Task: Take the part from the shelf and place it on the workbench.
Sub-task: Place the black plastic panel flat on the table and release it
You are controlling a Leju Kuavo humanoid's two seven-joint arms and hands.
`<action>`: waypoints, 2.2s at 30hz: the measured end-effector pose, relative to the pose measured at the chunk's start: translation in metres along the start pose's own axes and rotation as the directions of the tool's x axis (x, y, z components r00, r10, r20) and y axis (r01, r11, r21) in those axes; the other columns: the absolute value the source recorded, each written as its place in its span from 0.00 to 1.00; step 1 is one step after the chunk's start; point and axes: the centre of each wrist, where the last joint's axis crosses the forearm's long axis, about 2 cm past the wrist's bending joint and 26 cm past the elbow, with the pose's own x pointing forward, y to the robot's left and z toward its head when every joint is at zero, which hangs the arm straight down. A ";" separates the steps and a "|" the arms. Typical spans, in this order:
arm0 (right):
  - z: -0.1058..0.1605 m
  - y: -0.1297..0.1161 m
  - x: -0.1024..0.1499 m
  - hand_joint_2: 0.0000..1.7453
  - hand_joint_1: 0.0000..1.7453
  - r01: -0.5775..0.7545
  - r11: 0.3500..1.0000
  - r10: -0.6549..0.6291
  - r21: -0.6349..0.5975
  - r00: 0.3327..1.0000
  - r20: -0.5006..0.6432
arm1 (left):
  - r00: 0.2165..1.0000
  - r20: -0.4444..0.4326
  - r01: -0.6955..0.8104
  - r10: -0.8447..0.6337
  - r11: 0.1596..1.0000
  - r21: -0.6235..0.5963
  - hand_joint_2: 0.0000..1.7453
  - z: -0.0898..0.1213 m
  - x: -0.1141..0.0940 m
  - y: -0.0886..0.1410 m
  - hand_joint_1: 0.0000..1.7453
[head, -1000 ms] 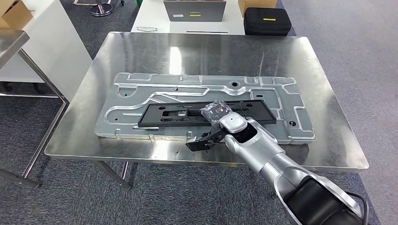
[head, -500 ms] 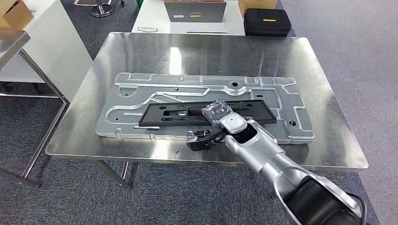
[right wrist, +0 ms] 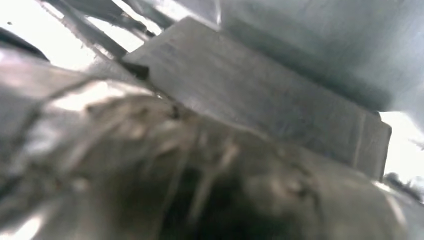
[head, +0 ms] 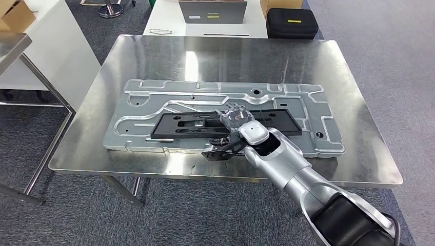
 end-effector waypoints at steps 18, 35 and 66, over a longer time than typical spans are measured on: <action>0.018 -0.023 0.008 0.00 0.00 -0.074 0.983 0.039 -0.167 0.978 -0.203 | 1.000 0.012 0.001 -0.001 1.000 -0.020 0.00 0.000 0.002 -0.011 0.00; 0.059 -0.068 0.018 0.00 0.00 0.097 0.877 -0.188 -0.470 0.971 -0.151 | 1.000 -0.008 0.014 -0.014 0.999 -0.041 0.00 0.000 0.003 -0.020 0.00; 0.113 -0.092 0.022 0.00 0.00 0.144 0.733 -0.269 -0.664 0.959 -0.089 | 0.998 -0.023 0.056 -0.057 0.998 -0.025 0.00 0.000 0.001 -0.026 0.00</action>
